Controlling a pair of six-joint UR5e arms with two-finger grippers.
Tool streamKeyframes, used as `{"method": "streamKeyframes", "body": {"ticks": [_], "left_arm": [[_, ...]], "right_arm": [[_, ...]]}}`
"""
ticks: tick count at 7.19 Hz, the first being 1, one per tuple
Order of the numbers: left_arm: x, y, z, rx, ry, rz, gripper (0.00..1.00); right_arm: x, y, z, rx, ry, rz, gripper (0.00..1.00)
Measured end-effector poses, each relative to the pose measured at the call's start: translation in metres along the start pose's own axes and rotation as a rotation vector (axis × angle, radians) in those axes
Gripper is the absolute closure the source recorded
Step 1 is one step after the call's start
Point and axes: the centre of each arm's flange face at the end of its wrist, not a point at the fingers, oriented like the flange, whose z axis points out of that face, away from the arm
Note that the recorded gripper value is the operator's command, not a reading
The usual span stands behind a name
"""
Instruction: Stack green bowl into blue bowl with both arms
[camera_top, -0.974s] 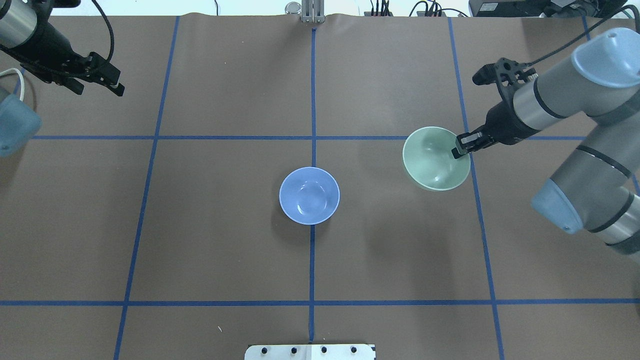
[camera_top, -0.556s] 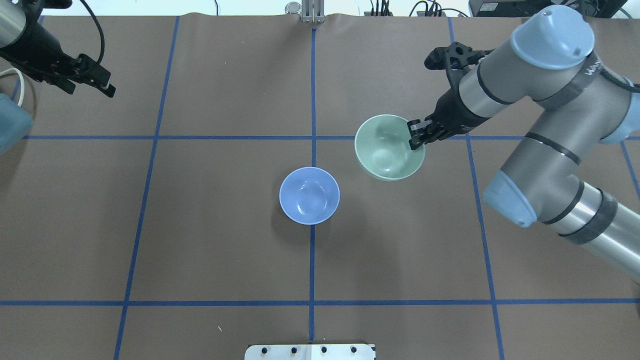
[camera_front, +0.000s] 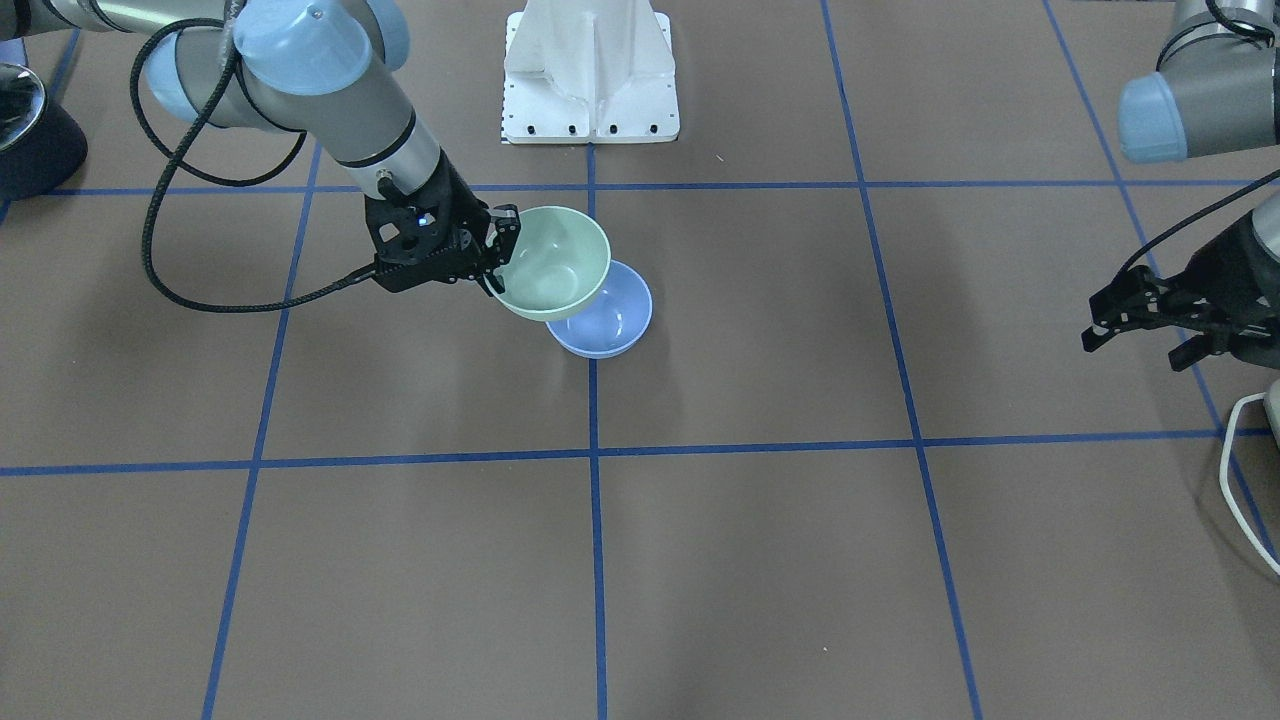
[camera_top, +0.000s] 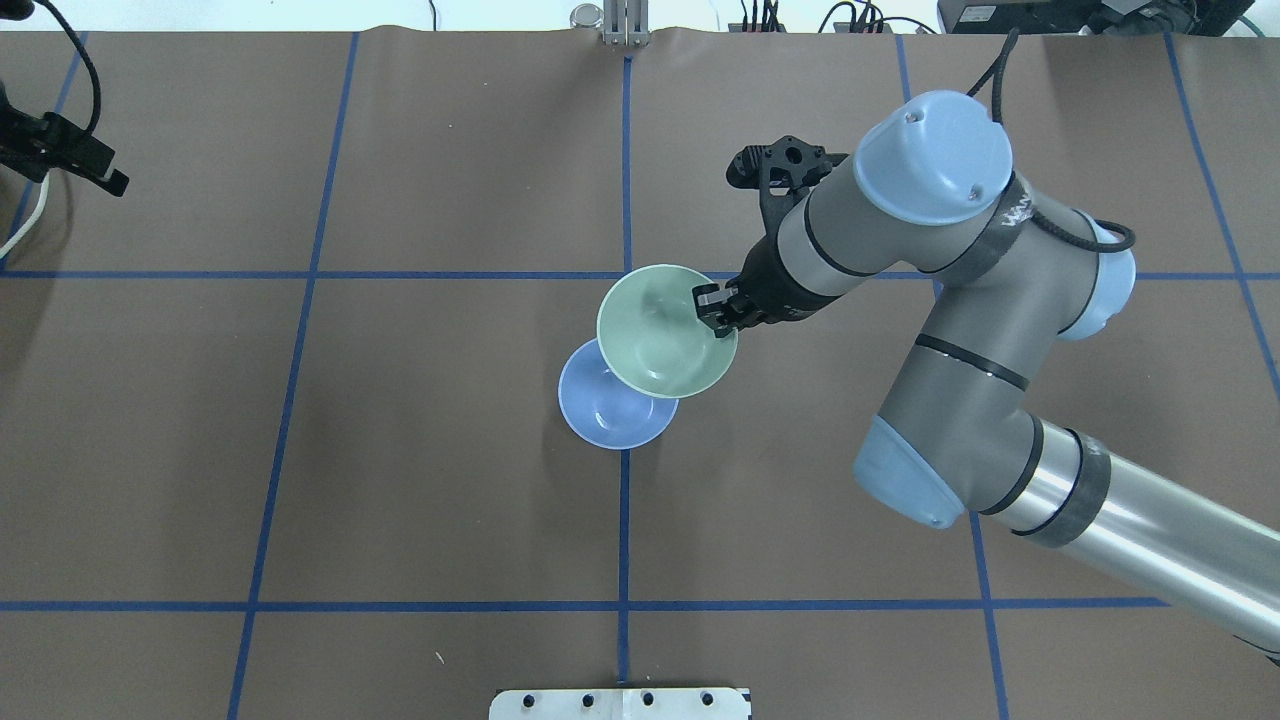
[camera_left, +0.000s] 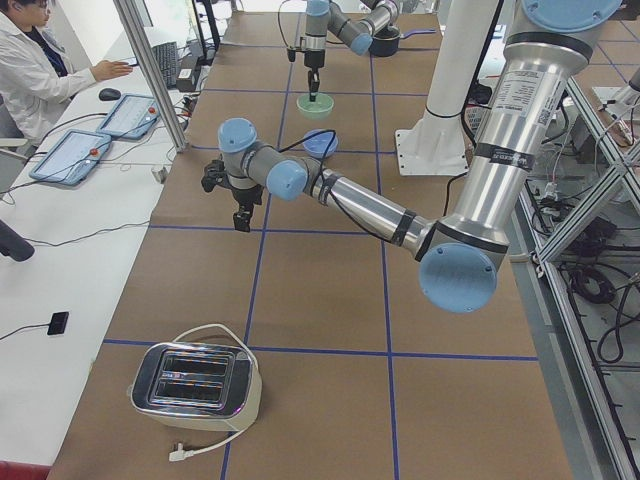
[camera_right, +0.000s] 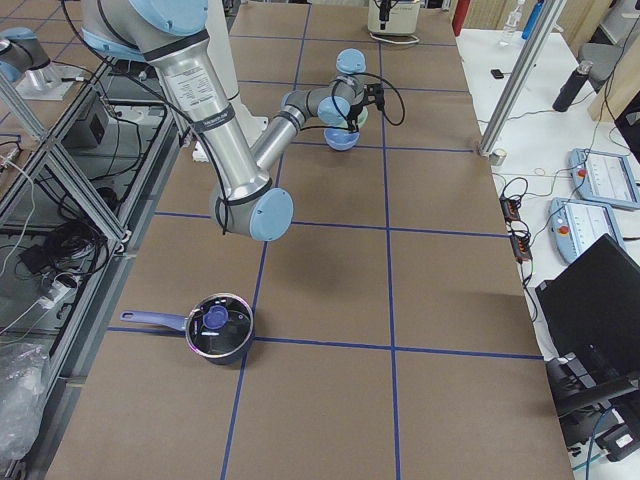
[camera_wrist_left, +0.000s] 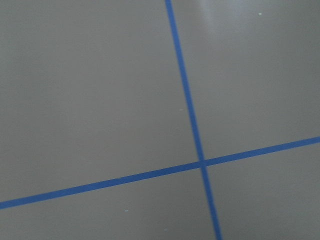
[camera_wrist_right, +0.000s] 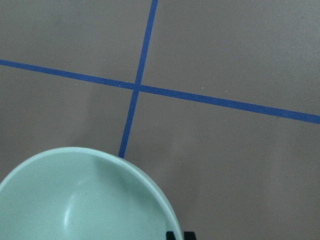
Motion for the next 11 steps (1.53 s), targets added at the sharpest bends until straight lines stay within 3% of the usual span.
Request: {"method": "streamKeyframes", "body": {"ticks": [5,11], "left_arm": [[-0.051,0.01,0.002,-0.015,-0.025,0.048,0.02],[-0.053,0.012,0.004,-0.019,-0.027,0.045,0.02]], "right_arm": [[-0.024,0.006,0.062,-0.007,0.079,0.008,0.84],[-0.037,0.019,0.082,-0.022,0.09,-0.01,0.84]]}}
